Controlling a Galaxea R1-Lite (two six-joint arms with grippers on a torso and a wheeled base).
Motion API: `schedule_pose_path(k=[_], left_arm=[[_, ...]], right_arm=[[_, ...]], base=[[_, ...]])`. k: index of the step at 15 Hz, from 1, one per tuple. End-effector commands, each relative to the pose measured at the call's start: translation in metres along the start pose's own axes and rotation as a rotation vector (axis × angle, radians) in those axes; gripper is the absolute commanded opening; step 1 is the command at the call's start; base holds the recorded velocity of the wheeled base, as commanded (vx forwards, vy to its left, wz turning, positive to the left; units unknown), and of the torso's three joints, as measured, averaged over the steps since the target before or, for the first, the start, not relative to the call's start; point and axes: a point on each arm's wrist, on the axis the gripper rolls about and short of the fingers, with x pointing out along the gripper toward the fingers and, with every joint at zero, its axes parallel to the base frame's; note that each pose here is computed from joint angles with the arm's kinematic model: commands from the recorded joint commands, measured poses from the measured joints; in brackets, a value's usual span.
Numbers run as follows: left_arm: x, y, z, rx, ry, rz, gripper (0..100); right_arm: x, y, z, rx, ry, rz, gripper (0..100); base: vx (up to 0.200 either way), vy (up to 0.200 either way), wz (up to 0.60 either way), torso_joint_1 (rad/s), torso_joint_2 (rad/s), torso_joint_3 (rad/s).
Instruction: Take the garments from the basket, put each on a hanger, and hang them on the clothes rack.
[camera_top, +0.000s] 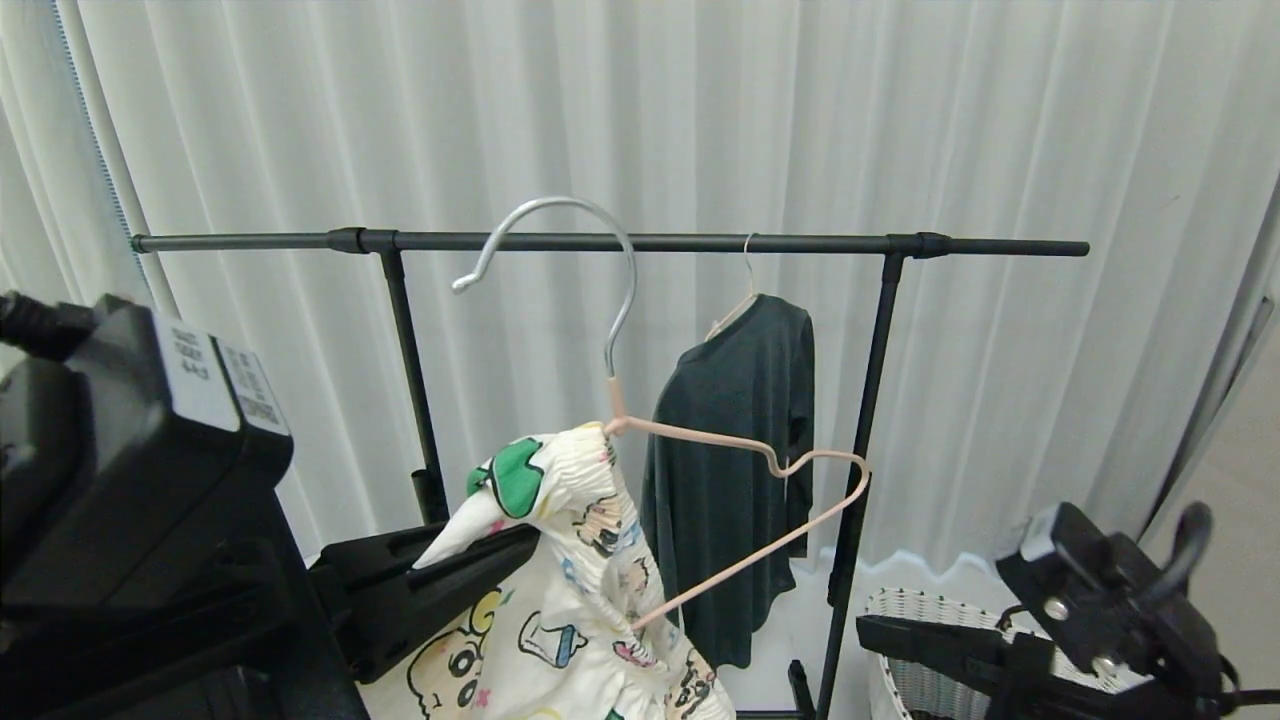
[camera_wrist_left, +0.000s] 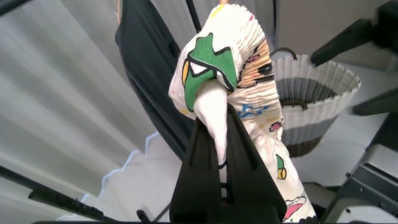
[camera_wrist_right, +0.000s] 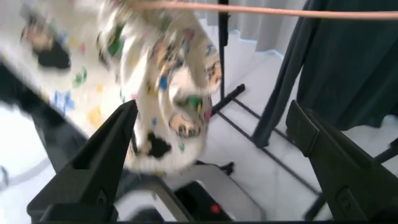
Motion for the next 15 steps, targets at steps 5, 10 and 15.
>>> schedule_pose_path(k=[5,10,15], left_arm=[[-0.003,0.003,0.011,0.003,-0.04,0.008,0],[0.0,0.003,0.016,-0.003,-0.085,0.017,0],[-0.001,0.005,0.021,0.062,-0.127,0.026,0]], right_arm=[[0.055,0.007,0.011,0.099,0.019,-0.069,100],[0.048,0.024,0.004,0.106,0.041,-0.003,100],[0.045,0.029,-0.012,0.115,0.12,-0.001,100]], base=[[0.0,0.0,0.0,0.0,0.0,0.0],[0.0,0.0,0.0,0.0,0.0,0.0],[0.0,0.0,0.0,0.0,0.0,0.0]])
